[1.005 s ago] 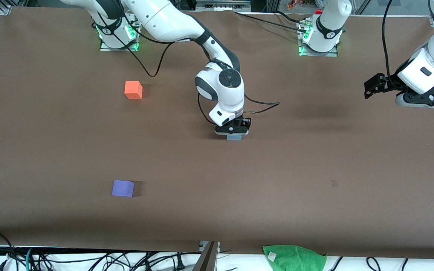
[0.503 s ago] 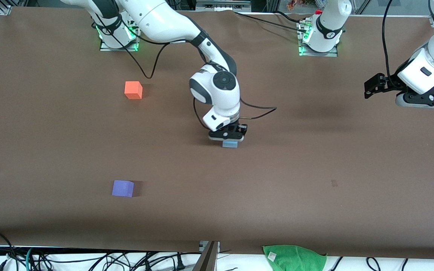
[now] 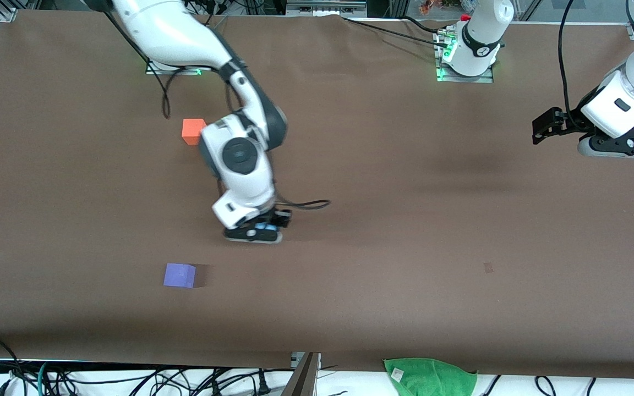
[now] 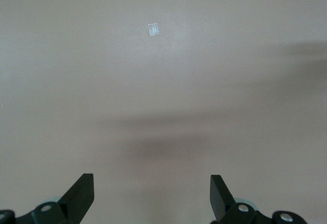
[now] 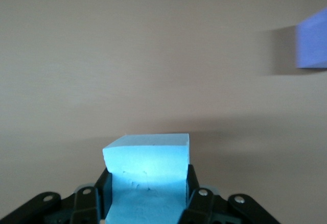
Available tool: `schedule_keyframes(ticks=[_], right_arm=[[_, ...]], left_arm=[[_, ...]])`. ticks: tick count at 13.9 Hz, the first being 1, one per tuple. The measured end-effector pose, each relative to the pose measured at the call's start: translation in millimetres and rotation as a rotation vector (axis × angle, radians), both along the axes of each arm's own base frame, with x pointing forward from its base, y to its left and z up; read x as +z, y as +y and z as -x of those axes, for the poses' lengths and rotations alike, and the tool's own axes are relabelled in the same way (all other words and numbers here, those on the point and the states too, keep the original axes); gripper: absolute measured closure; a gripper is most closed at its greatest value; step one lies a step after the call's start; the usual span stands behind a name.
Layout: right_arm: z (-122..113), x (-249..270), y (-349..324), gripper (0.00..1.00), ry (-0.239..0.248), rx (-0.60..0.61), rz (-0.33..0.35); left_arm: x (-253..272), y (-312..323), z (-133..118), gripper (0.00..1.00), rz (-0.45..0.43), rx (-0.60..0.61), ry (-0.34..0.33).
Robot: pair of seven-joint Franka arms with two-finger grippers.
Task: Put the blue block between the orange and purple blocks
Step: 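Carry the blue cube with the right gripper toward the orange cube, then lower the blue cube between orange and purple cubes, open the right gripper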
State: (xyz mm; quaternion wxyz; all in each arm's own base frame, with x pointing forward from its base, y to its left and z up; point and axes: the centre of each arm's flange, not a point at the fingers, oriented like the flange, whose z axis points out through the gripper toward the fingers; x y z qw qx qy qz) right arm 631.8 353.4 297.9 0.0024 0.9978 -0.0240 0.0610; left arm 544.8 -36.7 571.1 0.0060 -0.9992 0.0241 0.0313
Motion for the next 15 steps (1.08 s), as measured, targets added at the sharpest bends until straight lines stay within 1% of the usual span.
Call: schedule_keyframes(ticks=[2,4,6,7,9,11,12,15], right_arm=[[15.5,-2.5,-46.0,0.43,0.006,0.023,0.005],[36.3,-8.5,-95.2,0.43,0.03,0.037,0.027],[48.4,-13.1,-143.8,0.43,0.052,0.046,0.046],[52.3,-17.9,-165.9,0.43,0.057,0.051,0.043],[60.4,-36.8,-203.7,0.43,0.042,0.065,0.019],[75.9,-59.8,-220.3,0.43,0.026,0.066,0.007],[82.2,-66.5,-221.1,0.43,0.027,0.067,0.008],[88.1,-71.4,-216.9,0.43,0.032,0.067,0.0]], left_arm=[[0.0,0.0,0.0,0.0,0.0,0.0,0.0],[-0.1,0.1,0.0,0.0,0.0,0.0,0.0],[-0.1,0.3,-0.1,0.0,0.0,0.0,0.0],[-0.1,0.3,-0.1,0.0,0.0,0.001,0.0],[0.0,0.3,-0.1,0.0,0.0,0.001,0.0],[0.0,0.4,-0.1,0.0,0.0,0.001,0.0],[0.0,0.4,-0.1,0.0,0.0,0.001,0.0],[0.0,0.5,-0.1,0.0,0.0,0.001,0.0]])
